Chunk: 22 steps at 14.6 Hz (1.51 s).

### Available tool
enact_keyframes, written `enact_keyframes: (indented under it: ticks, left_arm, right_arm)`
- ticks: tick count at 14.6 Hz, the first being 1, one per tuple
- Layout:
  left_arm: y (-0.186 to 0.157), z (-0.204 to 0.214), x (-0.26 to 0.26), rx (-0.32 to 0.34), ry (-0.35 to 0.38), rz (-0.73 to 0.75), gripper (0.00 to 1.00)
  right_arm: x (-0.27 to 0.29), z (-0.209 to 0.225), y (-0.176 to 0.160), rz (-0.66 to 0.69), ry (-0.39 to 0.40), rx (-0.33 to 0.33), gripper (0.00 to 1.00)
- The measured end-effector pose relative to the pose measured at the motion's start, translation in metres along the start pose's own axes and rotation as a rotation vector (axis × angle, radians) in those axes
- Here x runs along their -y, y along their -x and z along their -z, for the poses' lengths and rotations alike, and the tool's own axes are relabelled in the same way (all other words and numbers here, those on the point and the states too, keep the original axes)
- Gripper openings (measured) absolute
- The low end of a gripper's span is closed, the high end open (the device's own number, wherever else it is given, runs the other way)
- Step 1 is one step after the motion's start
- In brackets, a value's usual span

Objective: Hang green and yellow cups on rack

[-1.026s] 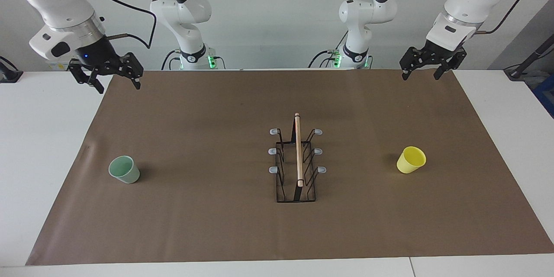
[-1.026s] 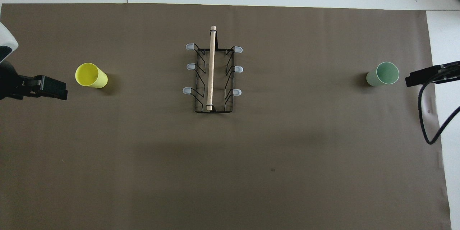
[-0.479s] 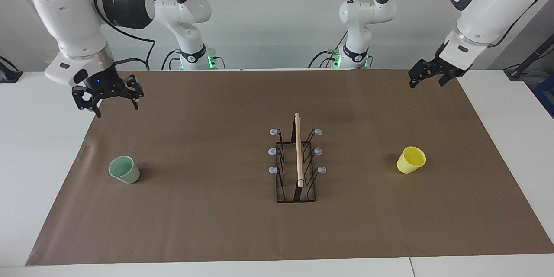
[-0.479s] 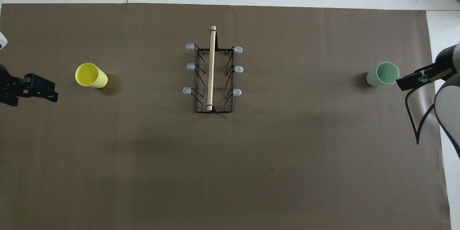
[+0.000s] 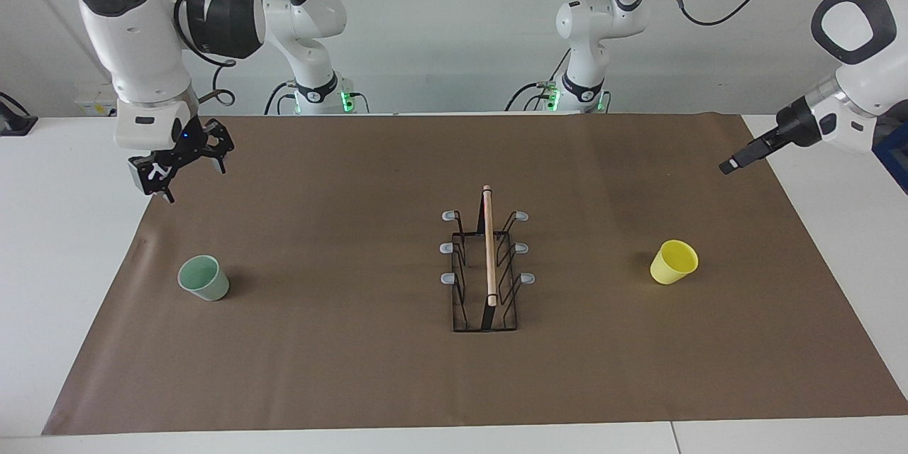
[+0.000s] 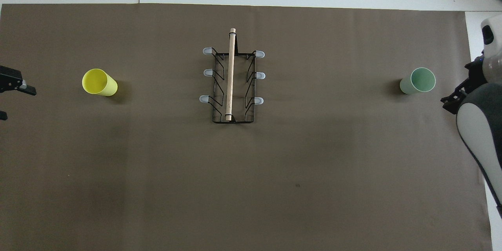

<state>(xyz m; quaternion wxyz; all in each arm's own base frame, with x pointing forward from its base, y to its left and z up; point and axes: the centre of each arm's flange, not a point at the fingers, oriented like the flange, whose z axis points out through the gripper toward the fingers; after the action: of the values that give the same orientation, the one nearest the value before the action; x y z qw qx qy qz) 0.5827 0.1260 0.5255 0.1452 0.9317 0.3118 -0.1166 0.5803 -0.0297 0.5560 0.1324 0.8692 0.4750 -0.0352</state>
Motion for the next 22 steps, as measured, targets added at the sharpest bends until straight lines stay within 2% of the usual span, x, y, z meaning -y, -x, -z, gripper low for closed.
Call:
enact_keyframes:
  ticks: [2,5,7,10,13,16,18,22]
  left_arm:
    - [-0.017,-0.012,0.009,0.030,0.103,0.258,1.00]
    - [-0.052,-0.048,0.048,0.136,0.250,0.627,1.00]
    - [-0.072,-0.074,0.076,0.227,0.349,0.821,1.00]
    - [-0.088,-0.118,0.126,0.355,0.538,1.038,1.00]
    - [-0.086,-0.154,0.149,0.455,0.690,1.181,1.00]
    - [-0.080,-0.190,0.153,0.510,0.798,1.295,1.00]
    - [-0.071,-0.212,0.152,0.525,0.851,1.314,1.00]
    - [-0.057,-0.246,0.158,0.525,0.968,1.275,1.00]
  right_arm:
    - [0.009,0.003,-0.013,0.180,0.063,0.089,1.00]
    - [0.022,0.002,-0.034,0.375,0.132,0.189,1.00]
    - [0.028,-0.008,-0.042,0.474,0.174,0.278,1.00]
    - [0.036,-0.038,-0.071,0.624,0.226,0.372,1.00]
    - [0.053,-0.080,-0.107,0.772,0.281,0.454,1.00]
    - [0.062,-0.117,-0.127,0.850,0.321,0.467,1.00]
    - [0.069,-0.141,-0.132,0.847,0.346,0.463,1.00]
    - [0.089,-0.195,-0.143,0.836,0.352,0.514,1.00]
